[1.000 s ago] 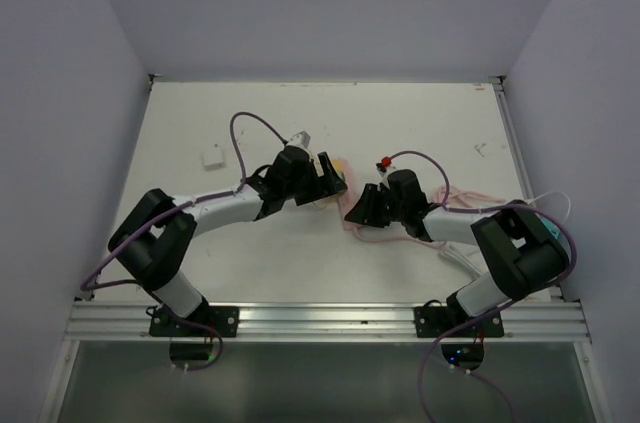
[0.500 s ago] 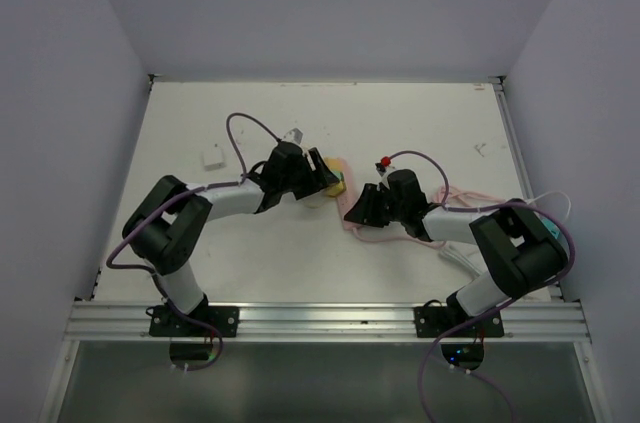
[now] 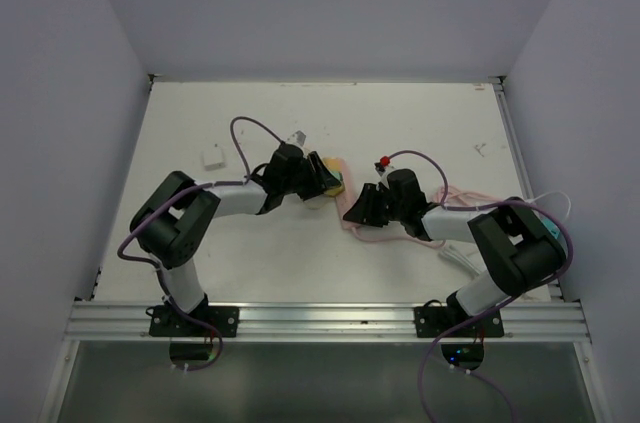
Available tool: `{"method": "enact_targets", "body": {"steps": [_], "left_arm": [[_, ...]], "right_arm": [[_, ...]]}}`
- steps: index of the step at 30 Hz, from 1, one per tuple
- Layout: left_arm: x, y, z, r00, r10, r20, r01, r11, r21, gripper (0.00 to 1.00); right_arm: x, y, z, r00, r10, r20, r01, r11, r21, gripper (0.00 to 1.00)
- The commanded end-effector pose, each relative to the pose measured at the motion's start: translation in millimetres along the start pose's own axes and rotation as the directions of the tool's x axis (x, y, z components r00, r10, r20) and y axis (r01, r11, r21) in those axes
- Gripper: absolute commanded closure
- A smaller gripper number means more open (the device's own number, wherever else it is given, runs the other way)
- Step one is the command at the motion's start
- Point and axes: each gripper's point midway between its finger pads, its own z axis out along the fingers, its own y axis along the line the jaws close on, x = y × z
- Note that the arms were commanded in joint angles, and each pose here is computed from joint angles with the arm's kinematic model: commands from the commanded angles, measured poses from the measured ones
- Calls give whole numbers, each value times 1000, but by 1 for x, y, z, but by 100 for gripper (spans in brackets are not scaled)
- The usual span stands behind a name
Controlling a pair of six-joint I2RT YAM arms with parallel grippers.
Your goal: Pull the plug off the socket
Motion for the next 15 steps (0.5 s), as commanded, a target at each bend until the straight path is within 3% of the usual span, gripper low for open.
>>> {"method": "enact_targets", "body": {"steps": [1,7,9,10,12,15], "left_arm": [[-5,-7,2,1000,-3,23,2,999,40,50],[0,-8,0,1000,-7,8,6,999,48,85],[2,-7,-2,1000,-3,4,3,999,47,89],[3,-4,-3,1000,2,3,-2,999,40,92],[5,-2,-6,1000,4,0,-4,999,35,99],[10,1,-9,1000,0,-11,0,999,33,100]], "right_arm": [[74,-65,-14,973,83,-214,-28,969,247,100],[69,-58,-15,977,62,-203,-18,977,214,100],[64,-52,-14,979,38,-199,0,982,190,92],[57,-47,-12,981,26,-191,8,984,176,82],[50,-43,-12,983,12,-184,21,984,175,75],[35,-35,-9,987,-13,-159,40,986,163,63]]}}
